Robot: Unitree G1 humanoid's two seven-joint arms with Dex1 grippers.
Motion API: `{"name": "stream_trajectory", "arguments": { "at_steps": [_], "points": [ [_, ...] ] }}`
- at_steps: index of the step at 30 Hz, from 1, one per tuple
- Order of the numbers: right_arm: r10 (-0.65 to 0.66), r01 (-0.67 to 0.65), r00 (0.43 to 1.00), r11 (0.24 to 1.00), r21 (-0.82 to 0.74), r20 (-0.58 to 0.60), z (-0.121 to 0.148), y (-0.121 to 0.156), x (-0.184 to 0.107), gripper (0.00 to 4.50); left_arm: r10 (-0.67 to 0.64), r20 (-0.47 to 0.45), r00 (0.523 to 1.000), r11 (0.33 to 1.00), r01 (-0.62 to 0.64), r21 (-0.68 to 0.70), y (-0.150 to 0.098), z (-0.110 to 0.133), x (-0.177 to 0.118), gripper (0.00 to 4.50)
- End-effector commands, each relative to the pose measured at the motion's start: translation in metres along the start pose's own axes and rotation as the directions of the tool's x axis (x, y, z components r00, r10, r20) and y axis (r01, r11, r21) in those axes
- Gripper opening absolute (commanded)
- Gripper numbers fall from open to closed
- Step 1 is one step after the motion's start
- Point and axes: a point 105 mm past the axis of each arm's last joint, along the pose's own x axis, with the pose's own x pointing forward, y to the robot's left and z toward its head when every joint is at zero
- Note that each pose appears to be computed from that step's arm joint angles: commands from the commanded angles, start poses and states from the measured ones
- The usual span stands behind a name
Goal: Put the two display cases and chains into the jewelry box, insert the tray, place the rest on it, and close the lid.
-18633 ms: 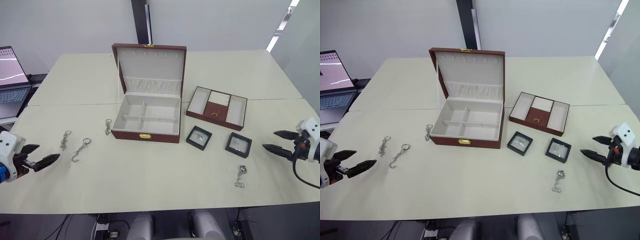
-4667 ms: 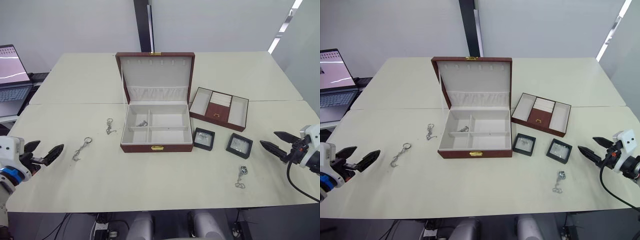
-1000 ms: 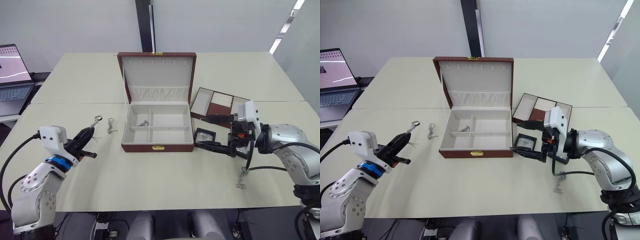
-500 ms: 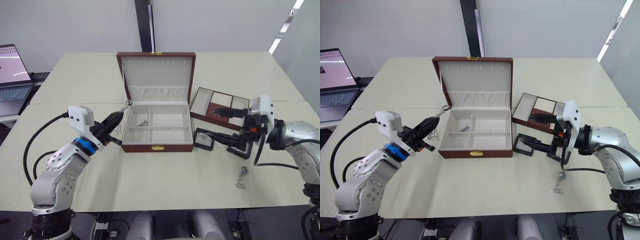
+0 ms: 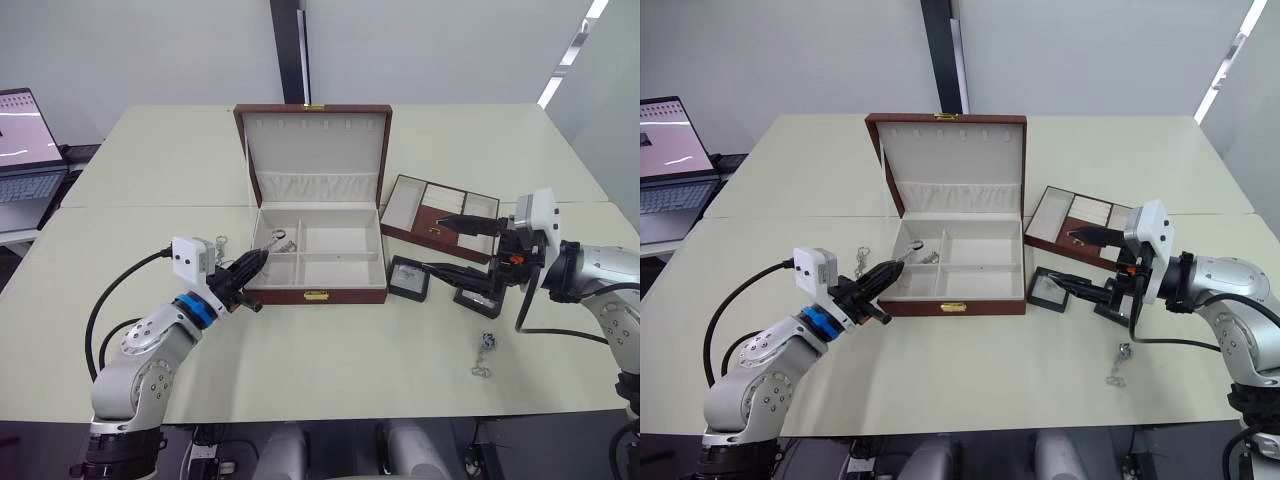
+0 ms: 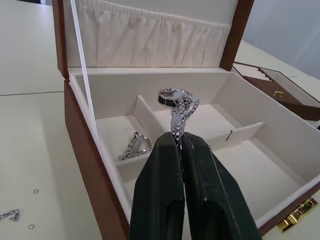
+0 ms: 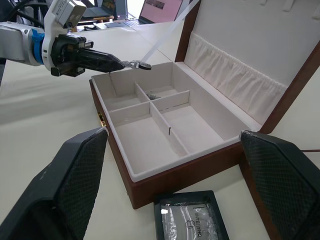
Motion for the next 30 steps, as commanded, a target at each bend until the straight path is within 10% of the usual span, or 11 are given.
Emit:
{"name": "stream_trajectory", "arguments": {
  "at_steps": [1,12,27,30],
  "points": [
    [0.004,-0.003,1.0,0.999,-0.036,0.017,0.0099,0.0014,-0.0025,4.5,-0.012,0.029,1.0,1.0,0.012,0.024,-0.0042,0.0058,-0.0014,0.03],
    [0.011,-0.01,1.0,0.999,-0.034,0.018,0.0085,0.0014,-0.0004,4.5,-0.02,0.03,0.999,1.0,0.019,0.017,-0.0052,0.0034,-0.0034,0.03],
    [-0.003,0.003,1.0,0.999,-0.032,0.017,0.0075,0.0008,-0.0024,4.5,-0.059,0.057,0.997,0.998,0.059,0.004,-0.011,0.0095,0.0017,4.41],
    [-0.007,0.008,1.0,1.0,-0.027,0.015,0.0063,-0.0004,-0.0034,4.5,-0.07,0.057,0.996,0.997,0.071,-0.005,-0.012,0.0099,0.0007,4.47]
  ]
}}
